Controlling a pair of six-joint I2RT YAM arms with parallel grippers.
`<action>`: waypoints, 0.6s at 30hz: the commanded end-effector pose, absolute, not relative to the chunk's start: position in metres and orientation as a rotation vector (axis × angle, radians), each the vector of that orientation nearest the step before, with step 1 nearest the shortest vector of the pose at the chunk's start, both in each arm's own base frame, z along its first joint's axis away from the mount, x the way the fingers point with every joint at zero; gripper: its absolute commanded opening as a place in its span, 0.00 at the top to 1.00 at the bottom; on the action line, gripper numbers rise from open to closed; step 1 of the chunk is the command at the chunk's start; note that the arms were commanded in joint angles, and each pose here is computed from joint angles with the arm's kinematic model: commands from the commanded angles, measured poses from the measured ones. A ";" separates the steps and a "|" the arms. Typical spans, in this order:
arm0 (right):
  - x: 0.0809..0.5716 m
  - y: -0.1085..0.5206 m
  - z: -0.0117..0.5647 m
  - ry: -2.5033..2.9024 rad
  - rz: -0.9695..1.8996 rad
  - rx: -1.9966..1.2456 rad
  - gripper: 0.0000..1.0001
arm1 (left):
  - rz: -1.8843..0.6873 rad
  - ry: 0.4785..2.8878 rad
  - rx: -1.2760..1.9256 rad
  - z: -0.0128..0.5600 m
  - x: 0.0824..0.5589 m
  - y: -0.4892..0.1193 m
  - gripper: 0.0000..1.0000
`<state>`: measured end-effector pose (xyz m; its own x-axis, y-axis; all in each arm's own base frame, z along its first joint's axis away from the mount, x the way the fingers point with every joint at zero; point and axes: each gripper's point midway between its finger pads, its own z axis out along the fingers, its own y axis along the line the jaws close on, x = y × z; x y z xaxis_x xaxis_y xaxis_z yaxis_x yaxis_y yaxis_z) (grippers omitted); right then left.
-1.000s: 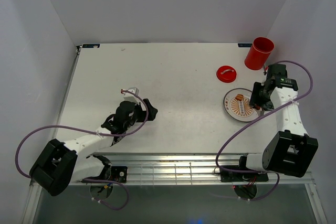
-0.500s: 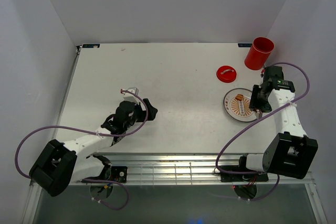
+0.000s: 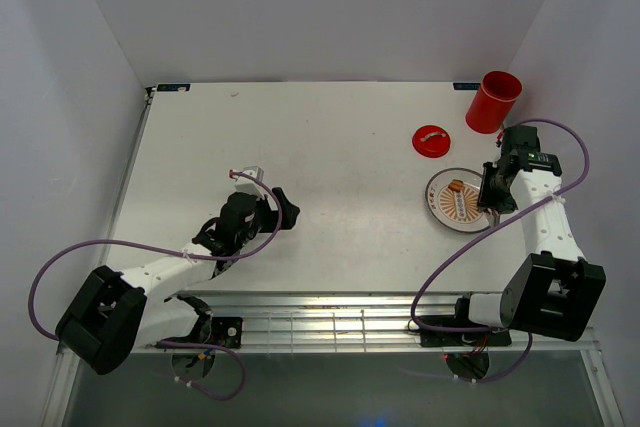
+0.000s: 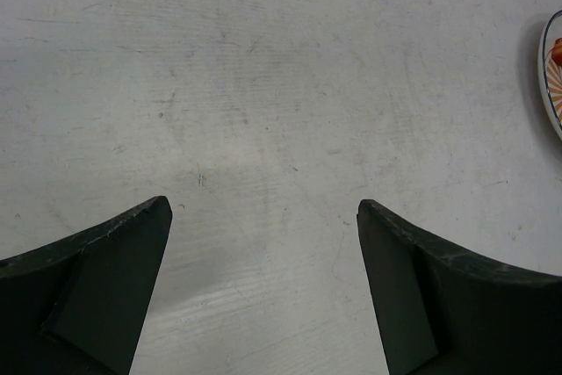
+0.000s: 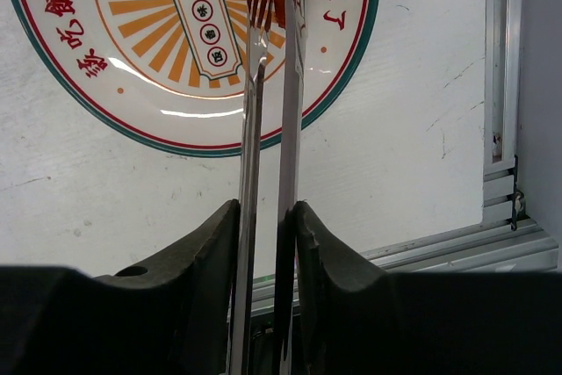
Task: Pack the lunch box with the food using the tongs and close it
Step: Pick up the fake food from the plate, then place the fake food in the packing box.
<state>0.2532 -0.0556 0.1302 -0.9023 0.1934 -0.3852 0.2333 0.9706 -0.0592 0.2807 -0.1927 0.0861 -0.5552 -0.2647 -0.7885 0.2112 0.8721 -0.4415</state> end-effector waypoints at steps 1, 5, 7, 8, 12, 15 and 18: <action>0.263 -0.055 0.139 2.693 -0.145 0.276 0.69 | -0.624 2.036 -0.048 0.099 0.286 -0.194 0.03; 0.267 -0.059 0.157 2.651 -0.170 0.288 0.73 | -0.623 2.037 -0.048 0.098 0.286 -0.195 0.03; 0.272 -0.062 0.171 2.613 -0.189 0.298 0.74 | -0.625 2.038 -0.047 0.098 0.286 -0.195 0.03; 0.273 -0.064 0.177 2.598 -0.201 0.309 0.74 | -0.625 2.040 -0.046 0.098 0.285 -0.195 0.03; 0.291 -0.066 0.215 2.466 -0.188 0.327 0.75 | -0.627 2.037 -0.046 0.098 0.284 -0.194 0.03; 0.311 -0.061 0.242 2.348 -0.128 0.335 0.75 | -0.634 2.042 -0.040 0.097 0.283 -0.195 0.03; 0.334 -0.062 0.279 2.208 -0.109 0.329 0.75 | -0.635 2.042 -0.039 0.097 0.283 -0.196 0.03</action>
<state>0.3008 -0.0626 0.2198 -0.7527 0.2032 -0.6262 0.2755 0.9611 -0.0192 0.2810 -0.1921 0.0861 -0.5536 -0.2655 -0.7893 0.2086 0.8734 -0.4401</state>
